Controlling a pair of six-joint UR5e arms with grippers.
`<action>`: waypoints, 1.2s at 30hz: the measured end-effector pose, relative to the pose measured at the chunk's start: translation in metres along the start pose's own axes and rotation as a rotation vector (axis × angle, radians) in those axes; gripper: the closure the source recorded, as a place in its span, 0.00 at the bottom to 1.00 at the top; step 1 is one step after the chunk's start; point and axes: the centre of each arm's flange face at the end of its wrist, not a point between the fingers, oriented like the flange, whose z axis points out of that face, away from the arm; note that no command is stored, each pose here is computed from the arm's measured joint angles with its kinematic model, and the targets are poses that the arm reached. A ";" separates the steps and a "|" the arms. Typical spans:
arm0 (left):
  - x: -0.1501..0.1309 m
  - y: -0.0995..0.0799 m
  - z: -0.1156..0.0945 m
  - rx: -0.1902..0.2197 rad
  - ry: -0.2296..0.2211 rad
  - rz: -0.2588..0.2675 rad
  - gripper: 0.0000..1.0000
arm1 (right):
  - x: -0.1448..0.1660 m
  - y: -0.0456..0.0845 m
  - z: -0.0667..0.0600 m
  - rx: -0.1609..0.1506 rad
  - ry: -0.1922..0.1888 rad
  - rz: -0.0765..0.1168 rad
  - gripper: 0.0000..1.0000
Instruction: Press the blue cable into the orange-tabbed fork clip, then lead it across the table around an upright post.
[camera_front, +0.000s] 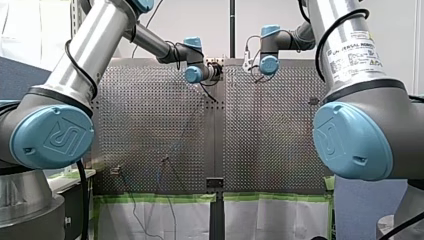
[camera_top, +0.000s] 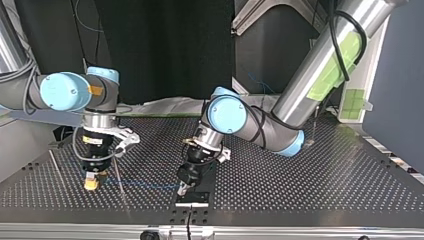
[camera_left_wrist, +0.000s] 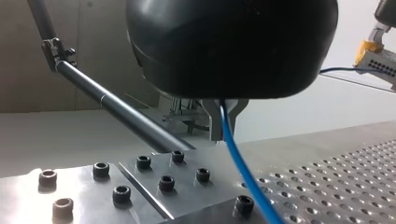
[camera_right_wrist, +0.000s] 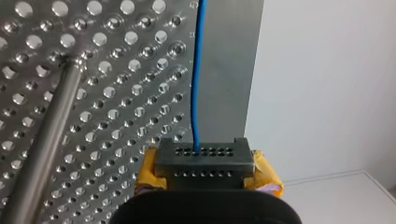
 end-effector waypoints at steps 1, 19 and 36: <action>0.002 0.001 0.000 -0.001 0.003 -0.001 1.00 | 0.000 0.002 0.001 -0.003 0.000 0.001 1.00; 0.007 0.014 0.003 0.000 0.008 0.002 1.00 | -0.004 0.038 0.013 -0.054 -0.003 -0.004 1.00; 0.011 0.016 0.004 0.016 0.028 0.040 1.00 | -0.031 0.071 0.026 -0.092 -0.035 -0.004 1.00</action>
